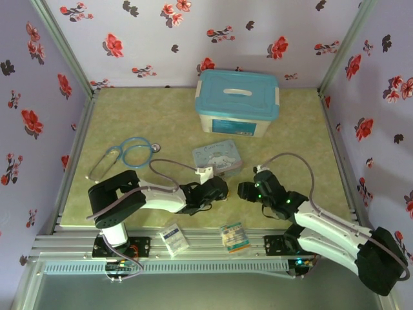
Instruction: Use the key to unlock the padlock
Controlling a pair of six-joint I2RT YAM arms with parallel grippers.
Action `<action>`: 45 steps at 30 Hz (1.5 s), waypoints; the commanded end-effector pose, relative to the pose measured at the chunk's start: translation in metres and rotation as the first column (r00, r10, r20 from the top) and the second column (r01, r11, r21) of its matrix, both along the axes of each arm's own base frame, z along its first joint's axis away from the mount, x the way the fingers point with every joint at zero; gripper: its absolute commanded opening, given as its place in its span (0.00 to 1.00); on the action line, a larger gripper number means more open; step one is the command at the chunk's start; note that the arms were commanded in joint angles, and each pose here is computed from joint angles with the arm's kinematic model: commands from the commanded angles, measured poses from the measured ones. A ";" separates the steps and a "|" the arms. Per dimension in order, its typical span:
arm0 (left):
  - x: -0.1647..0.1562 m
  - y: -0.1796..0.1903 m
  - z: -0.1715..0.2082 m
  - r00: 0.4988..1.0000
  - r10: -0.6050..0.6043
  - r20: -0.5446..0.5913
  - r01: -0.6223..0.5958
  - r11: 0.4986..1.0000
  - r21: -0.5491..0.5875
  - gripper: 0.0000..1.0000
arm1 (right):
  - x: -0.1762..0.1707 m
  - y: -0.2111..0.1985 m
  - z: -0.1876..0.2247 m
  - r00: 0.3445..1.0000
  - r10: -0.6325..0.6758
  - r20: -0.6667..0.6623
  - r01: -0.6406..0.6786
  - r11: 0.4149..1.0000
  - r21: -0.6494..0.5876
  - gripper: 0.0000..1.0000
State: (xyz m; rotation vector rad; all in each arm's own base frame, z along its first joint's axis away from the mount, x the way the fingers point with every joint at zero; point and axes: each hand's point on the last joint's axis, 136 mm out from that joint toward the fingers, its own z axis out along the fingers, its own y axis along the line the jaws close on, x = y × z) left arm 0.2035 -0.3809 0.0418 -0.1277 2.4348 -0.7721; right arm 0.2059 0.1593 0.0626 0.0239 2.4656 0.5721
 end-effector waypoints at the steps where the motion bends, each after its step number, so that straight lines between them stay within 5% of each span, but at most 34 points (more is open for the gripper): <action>1: -0.010 -0.009 -0.005 0.998 -0.058 0.028 0.054 0.992 0.115 0.32 | 0.017 -0.015 0.008 0.999 -0.048 0.006 0.048 0.997 -0.055 0.54; 8: -0.020 -0.003 -0.035 0.993 -0.114 -0.017 0.110 0.893 0.436 0.29 | 0.028 -0.003 0.013 0.999 -0.047 -0.005 0.047 0.999 0.010 0.54; 14: -0.019 -0.004 -0.042 0.990 -0.141 -0.030 0.138 0.859 0.492 0.29 | 0.023 -0.008 0.006 0.998 -0.068 -0.008 0.068 0.997 0.022 0.53; 18: -0.019 -0.009 -0.022 0.990 -0.142 0.000 0.129 0.901 0.413 0.31 | 0.017 -0.003 0.003 0.999 -0.035 -0.007 0.035 0.998 0.057 0.54; 22: -0.018 -0.010 0.026 0.988 -0.133 0.076 0.118 0.977 0.178 0.53 | 0.006 0.009 -0.007 0.995 0.082 -0.054 -0.080 0.996 0.041 0.66; 25: -0.013 0.006 0.058 0.990 -0.082 0.117 0.078 0.996 0.035 0.58 | 0.006 0.018 -0.012 0.989 0.129 -0.078 -0.128 0.992 0.020 0.79; 28: -0.008 0.025 0.076 0.990 -0.038 0.138 0.044 0.998 -0.046 0.60 | 0.009 0.030 -0.013 0.980 0.185 -0.075 -0.187 0.982 -0.025 0.79; 36: 0.005 0.062 0.079 0.986 0.023 0.165 -0.021 1.000 -0.013 0.62 | 0.021 0.045 -0.029 0.958 0.268 -0.105 -0.287 0.920 -0.266 0.74; 45: 0.045 0.098 0.096 0.973 0.102 0.205 -0.107 0.994 0.016 0.64 | 0.010 0.053 -0.045 0.944 0.296 -0.145 -0.323 0.918 -0.229 0.66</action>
